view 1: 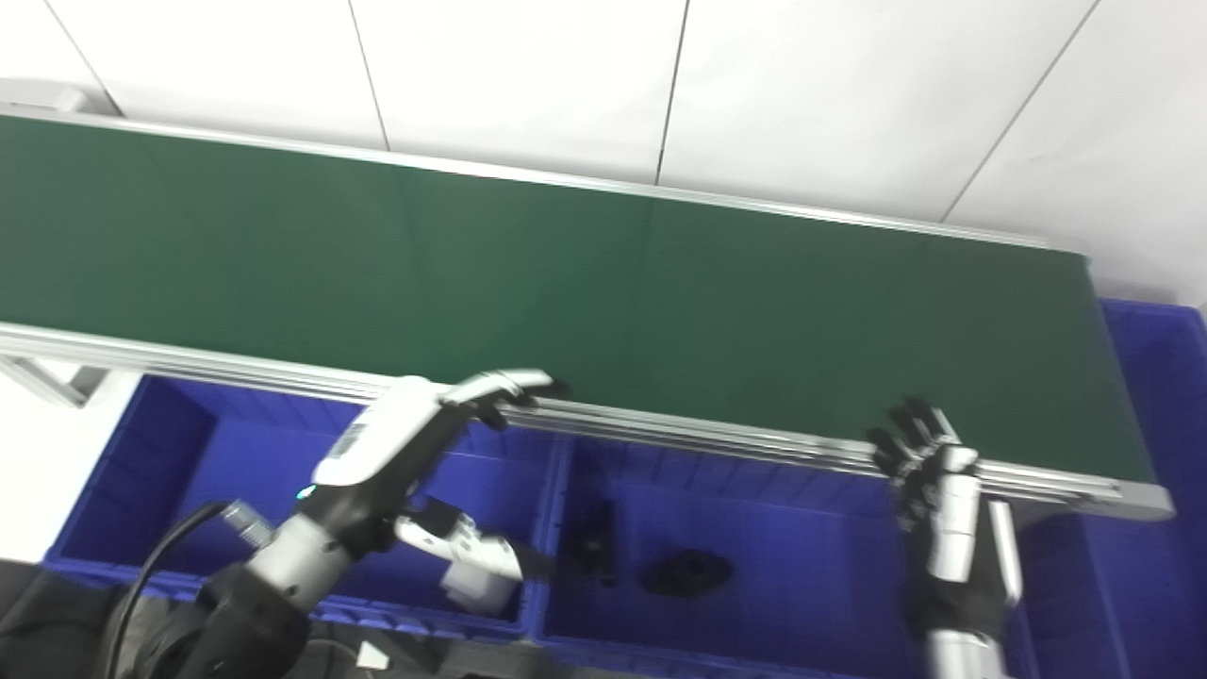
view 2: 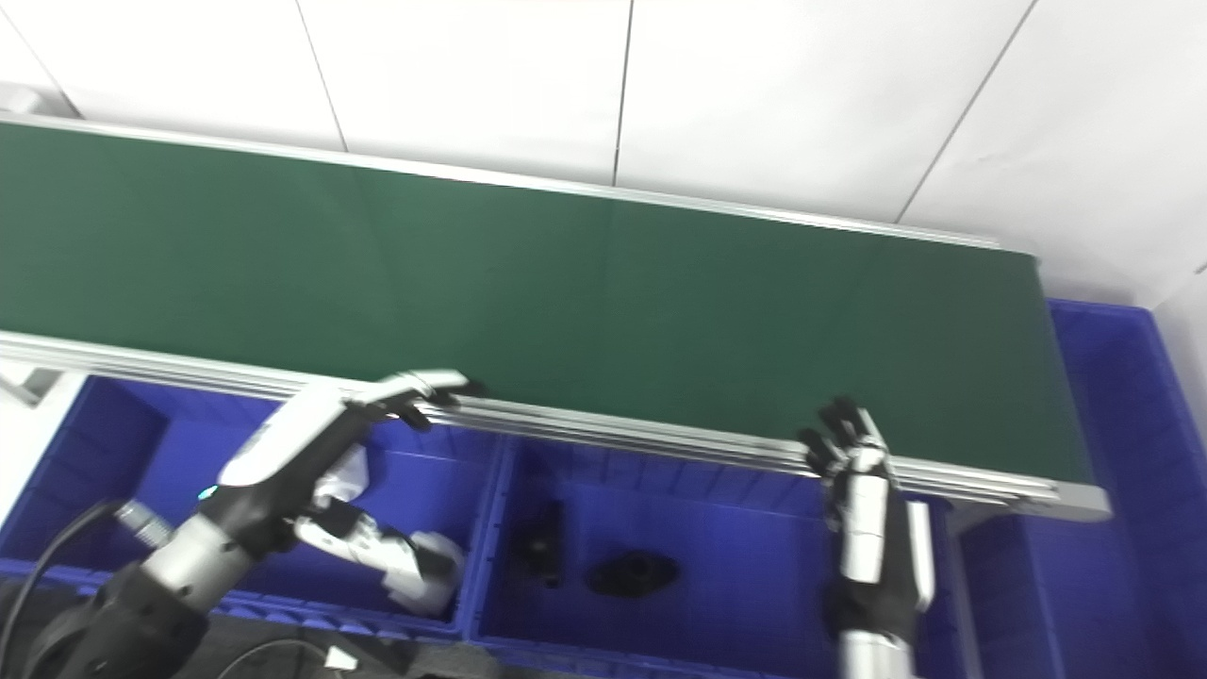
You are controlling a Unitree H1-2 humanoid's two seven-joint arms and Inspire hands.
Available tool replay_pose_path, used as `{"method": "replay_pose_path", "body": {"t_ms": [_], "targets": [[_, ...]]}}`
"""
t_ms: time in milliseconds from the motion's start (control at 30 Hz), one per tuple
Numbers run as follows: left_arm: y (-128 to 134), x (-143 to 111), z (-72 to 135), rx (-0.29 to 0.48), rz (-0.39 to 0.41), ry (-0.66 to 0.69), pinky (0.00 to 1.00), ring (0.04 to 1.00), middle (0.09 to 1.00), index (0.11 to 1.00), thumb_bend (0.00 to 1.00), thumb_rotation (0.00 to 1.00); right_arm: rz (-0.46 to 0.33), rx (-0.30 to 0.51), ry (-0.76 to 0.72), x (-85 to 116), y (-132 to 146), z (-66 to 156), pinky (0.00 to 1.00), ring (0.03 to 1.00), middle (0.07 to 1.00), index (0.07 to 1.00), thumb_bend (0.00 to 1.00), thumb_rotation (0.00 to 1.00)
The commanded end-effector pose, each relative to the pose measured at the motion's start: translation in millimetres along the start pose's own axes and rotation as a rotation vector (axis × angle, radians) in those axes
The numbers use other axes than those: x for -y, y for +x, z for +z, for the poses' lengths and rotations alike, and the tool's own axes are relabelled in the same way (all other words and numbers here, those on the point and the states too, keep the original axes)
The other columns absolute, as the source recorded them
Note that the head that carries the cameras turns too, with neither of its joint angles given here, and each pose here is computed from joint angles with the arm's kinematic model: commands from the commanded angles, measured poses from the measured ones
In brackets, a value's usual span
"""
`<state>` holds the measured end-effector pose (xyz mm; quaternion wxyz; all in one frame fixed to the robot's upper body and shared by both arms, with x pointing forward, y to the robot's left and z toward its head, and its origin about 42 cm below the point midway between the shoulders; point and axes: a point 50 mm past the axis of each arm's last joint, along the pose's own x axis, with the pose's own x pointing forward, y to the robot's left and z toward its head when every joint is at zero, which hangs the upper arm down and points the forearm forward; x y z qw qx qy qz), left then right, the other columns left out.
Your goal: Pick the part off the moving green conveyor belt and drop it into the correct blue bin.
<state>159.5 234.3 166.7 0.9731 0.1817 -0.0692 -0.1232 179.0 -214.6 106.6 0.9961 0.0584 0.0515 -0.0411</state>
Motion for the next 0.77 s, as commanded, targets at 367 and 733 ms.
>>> {"method": "replay_pose_path", "body": {"t_ms": [367,733], "targets": [[-14.1,-9.6,-21.1,-0.084,0.141,-0.395,1.0,1.0,1.0,1.0,0.63,0.75,-0.01,0.063,-0.022,-41.1,-0.4,-24.4,0.87,0.86,0.902,0.918,0.83,0.96],[-7.4,20.6,-57.1,-0.016,0.073,-0.237,1.0,1.0,1.0,1.0,0.57,0.79,-0.029,0.057,-0.028,-53.6,3.7,-42.4,0.83,0.844,0.893,0.916,0.81,0.98]]}}
